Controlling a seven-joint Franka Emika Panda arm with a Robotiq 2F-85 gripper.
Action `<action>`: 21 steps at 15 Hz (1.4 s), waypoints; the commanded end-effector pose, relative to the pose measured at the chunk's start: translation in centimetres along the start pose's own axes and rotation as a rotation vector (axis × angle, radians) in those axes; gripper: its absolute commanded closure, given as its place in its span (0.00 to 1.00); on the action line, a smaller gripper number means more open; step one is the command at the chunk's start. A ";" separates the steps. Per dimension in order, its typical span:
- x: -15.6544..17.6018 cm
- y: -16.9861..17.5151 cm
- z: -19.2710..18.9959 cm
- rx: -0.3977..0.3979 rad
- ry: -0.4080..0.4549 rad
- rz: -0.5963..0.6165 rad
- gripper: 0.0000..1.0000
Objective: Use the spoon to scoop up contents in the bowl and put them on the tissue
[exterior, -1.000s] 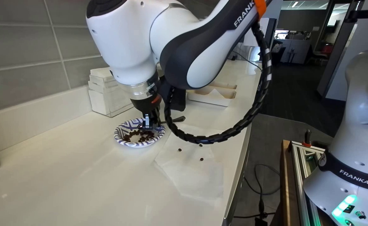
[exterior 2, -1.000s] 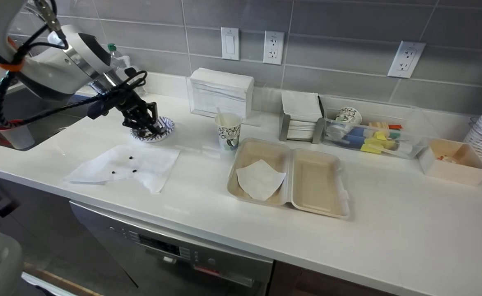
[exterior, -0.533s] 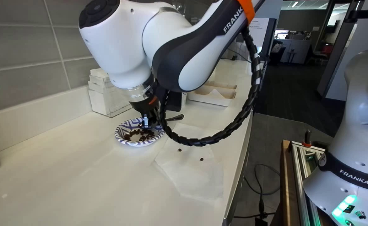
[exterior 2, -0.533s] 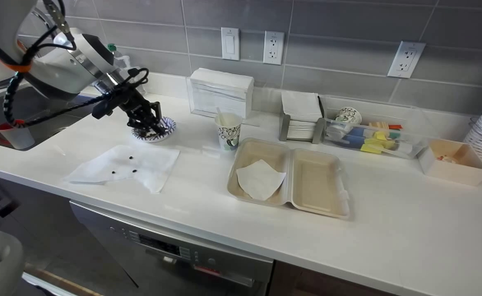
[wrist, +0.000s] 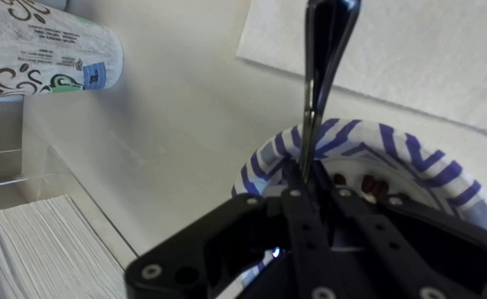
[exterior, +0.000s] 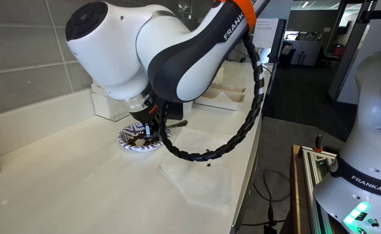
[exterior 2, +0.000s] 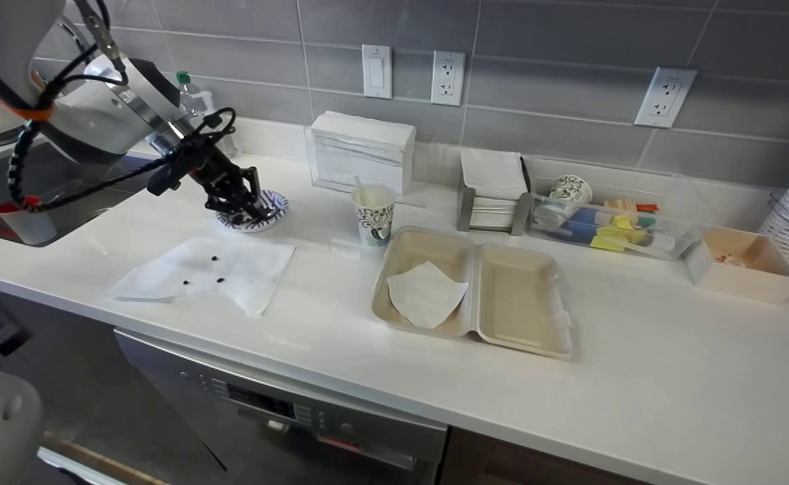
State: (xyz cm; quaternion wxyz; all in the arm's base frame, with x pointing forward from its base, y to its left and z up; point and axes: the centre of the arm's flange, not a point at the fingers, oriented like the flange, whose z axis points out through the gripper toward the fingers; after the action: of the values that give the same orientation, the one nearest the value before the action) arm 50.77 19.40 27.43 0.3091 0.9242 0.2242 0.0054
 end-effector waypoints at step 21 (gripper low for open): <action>1.0 -3.6 -3.0 0.073 0.095 -0.186 0.98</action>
State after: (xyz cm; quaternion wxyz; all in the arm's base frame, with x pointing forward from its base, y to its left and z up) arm 49.76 24.50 27.57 0.2899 0.9052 0.3103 0.0159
